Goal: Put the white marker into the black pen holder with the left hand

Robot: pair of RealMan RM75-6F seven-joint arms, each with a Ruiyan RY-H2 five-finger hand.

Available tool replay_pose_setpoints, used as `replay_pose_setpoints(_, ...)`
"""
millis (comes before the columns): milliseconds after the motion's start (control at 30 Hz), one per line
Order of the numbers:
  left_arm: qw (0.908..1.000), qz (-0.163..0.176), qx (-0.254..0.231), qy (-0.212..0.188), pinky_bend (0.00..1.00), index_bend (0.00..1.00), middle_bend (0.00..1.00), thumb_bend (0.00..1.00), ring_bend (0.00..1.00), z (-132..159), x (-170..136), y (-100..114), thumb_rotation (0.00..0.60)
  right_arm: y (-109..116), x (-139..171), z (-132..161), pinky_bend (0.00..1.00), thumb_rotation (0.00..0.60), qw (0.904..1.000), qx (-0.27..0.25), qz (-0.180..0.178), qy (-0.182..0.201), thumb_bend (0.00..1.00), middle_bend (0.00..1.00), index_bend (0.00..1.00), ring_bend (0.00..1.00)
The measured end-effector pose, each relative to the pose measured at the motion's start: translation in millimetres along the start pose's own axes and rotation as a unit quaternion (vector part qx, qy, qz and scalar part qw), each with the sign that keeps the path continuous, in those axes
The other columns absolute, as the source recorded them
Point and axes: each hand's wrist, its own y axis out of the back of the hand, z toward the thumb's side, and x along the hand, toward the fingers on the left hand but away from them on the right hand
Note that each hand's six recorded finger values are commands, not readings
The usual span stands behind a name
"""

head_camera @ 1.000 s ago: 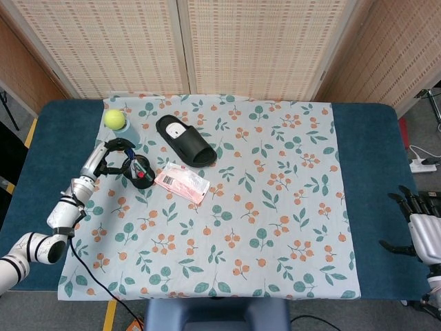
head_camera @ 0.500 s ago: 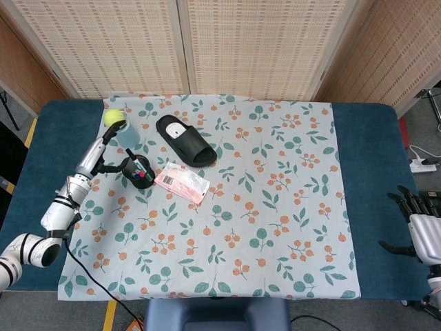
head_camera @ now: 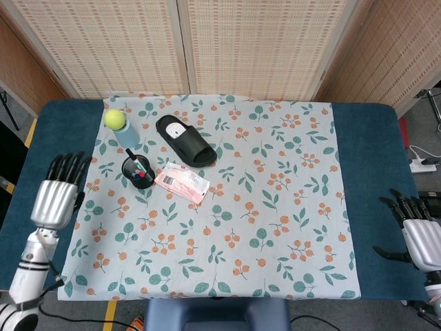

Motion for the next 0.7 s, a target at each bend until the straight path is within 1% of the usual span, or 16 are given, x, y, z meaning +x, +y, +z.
replay_pose_setpoints(33, 0.9997, -0.005, 0.019, 0.017, 0.06, 0.07, 0.02, 0.36, 0.00, -9.3, -15.6, -2.8, 0.600, 0.0, 0.6, 0.7, 0.00, 0.600, 1.0000, 0.000, 0.000, 0.002, 0.00, 0.00, 0.14, 0.07)
replay_pose_setpoints(100, 0.9985, -0.019, 0.037, 0.035, 0.06, 0.07, 0.02, 0.36, 0.00, -20.9, -34.4, -9.8, 0.600, -0.1, 1.3, 1.9, 0.00, 0.600, 1.0000, 0.000, 0.000, 0.004, 0.00, 0.00, 0.14, 0.07)
replay_pose_setpoints(133, 0.9974, -0.031, 0.042, 0.049, 0.06, 0.07, 0.02, 0.36, 0.00, -30.1, -46.7, -16.7, 0.600, 0.1, 1.7, 2.3, 0.00, 0.600, 1.0000, 0.000, 0.000, 0.006, 0.00, 0.00, 0.14, 0.07)
replay_pose_setpoints(233, 0.9930, -0.060, 0.046, 0.091, 0.06, 0.08, 0.02, 0.36, 0.00, -59.7, -79.1, -35.0, 0.600, 0.3, 2.4, 2.7, 0.00, 0.600, 1.0000, 0.001, -0.001, 0.006, 0.00, 0.00, 0.14, 0.07)
replay_pose_setpoints(300, 0.9908, -0.067, 0.041, 0.110, 0.06, 0.08, 0.02, 0.36, 0.00, -74.6, -90.9, -42.3, 0.600, -0.2, 2.3, 3.1, 0.00, 0.600, 1.0000, 0.002, -0.001, 0.007, 0.00, 0.00, 0.14, 0.07)
replay_pose_setpoints(433, 0.9884, -0.074, 0.018, 0.132, 0.06, 0.08, 0.02, 0.36, 0.00, -94.0, -99.8, -52.3, 0.600, -2.2, 1.7, 4.5, 0.00, 0.600, 1.0000, 0.005, 0.004, 0.007, 0.00, 0.00, 0.14, 0.07)
replay_pose_setpoints(600, 0.9881, -0.080, 0.002, 0.132, 0.06, 0.08, 0.02, 0.36, 0.00, -95.6, -97.3, -56.1, 0.600, -2.5, 0.9, 2.8, 0.00, 0.600, 1.0000, 0.006, 0.004, 0.002, 0.00, 0.00, 0.14, 0.07)
replay_pose_setpoints(700, 0.9876, -0.090, -0.008, 0.128, 0.06, 0.08, 0.02, 0.36, 0.00, -95.5, -94.1, -59.1, 0.600, -3.7, -0.7, 2.4, 0.00, 0.600, 1.0000, 0.007, 0.006, 0.000, 0.00, 0.00, 0.14, 0.07)
